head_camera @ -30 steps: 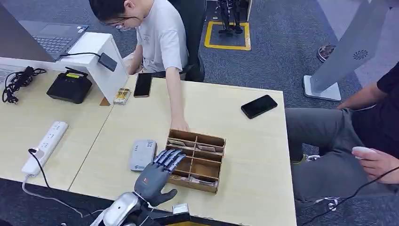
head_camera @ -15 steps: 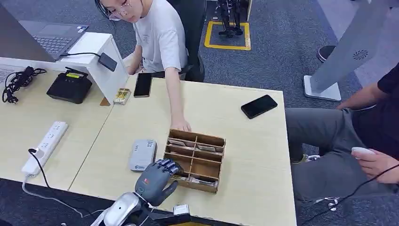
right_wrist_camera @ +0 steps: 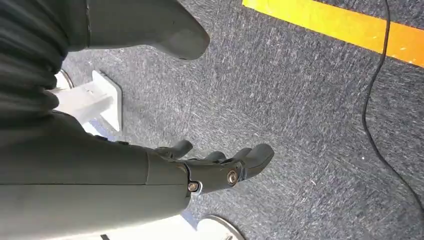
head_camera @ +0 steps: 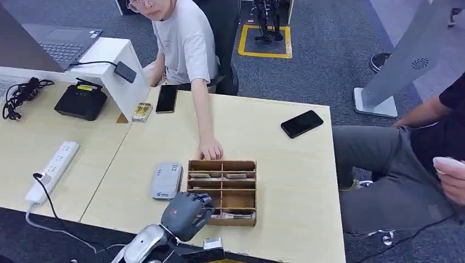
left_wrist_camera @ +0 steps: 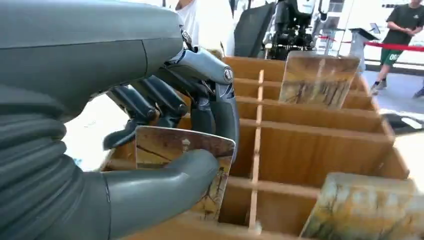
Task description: Pass the card to the sensor for recognition and then transmit it.
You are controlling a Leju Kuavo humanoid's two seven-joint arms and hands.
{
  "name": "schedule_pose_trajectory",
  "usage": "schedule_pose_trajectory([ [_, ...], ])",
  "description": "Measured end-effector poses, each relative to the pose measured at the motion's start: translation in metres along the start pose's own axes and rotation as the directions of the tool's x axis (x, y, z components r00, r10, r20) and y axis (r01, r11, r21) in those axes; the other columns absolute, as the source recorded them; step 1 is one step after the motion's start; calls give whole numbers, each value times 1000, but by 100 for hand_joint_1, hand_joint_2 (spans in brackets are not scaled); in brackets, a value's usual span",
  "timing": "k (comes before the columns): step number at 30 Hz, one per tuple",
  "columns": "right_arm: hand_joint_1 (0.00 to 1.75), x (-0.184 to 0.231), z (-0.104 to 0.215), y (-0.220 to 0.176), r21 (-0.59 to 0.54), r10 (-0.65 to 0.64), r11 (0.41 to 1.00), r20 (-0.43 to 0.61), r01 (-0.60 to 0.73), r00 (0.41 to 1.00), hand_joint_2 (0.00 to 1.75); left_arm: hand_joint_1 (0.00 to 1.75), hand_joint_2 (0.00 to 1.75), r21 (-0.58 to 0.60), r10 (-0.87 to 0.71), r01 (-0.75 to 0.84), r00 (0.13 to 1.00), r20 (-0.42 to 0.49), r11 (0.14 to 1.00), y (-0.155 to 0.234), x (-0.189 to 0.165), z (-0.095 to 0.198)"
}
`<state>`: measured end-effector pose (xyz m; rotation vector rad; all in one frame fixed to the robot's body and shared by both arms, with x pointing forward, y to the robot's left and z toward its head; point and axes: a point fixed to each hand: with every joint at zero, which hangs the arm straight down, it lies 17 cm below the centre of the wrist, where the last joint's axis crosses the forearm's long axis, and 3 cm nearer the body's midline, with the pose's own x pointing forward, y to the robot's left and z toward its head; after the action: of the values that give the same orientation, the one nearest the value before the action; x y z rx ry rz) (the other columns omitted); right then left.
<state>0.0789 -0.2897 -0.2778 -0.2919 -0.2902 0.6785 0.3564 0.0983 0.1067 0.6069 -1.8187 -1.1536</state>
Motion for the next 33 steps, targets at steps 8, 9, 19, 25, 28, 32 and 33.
schedule_pose_trajectory([
  [8, 0, 0, 0, 1, 4, 0, 1000, 1, 0, 1000, 175, 155, 175, 114, 87, -87, 996, 3, 990, 43, 4, -19],
  [9, 0, 1, 0, 0, 3, 0, 1000, 2, 0, 1000, 175, 154, 175, 164, 102, -102, 995, 11, 981, 61, 4, -26],
  [19, 0, 5, 0, 1, -2, 0, 1000, 13, 0, 1000, 175, 175, 175, 609, -12, -48, 995, 95, 791, 262, 19, -60],
  [25, 0, 5, 0, 1, -2, 2, 1000, 11, -2, 1000, 175, 175, 175, 702, -163, 97, 986, 28, 706, 317, 13, -60],
  [28, 0, 6, 0, 1, -2, 5, 1000, 13, -5, 1000, 175, 175, 175, 724, -272, 222, 961, -49, 653, 328, 13, -59],
  [32, 0, 6, 0, 1, -2, 6, 1000, 14, -6, 1000, 175, 175, 175, 726, -295, 253, 953, -73, 640, 327, 11, -60],
  [33, 0, 6, 0, 1, -2, 6, 1000, 14, -6, 1000, 175, 175, 175, 725, -296, 255, 952, -74, 639, 327, 11, -60],
])
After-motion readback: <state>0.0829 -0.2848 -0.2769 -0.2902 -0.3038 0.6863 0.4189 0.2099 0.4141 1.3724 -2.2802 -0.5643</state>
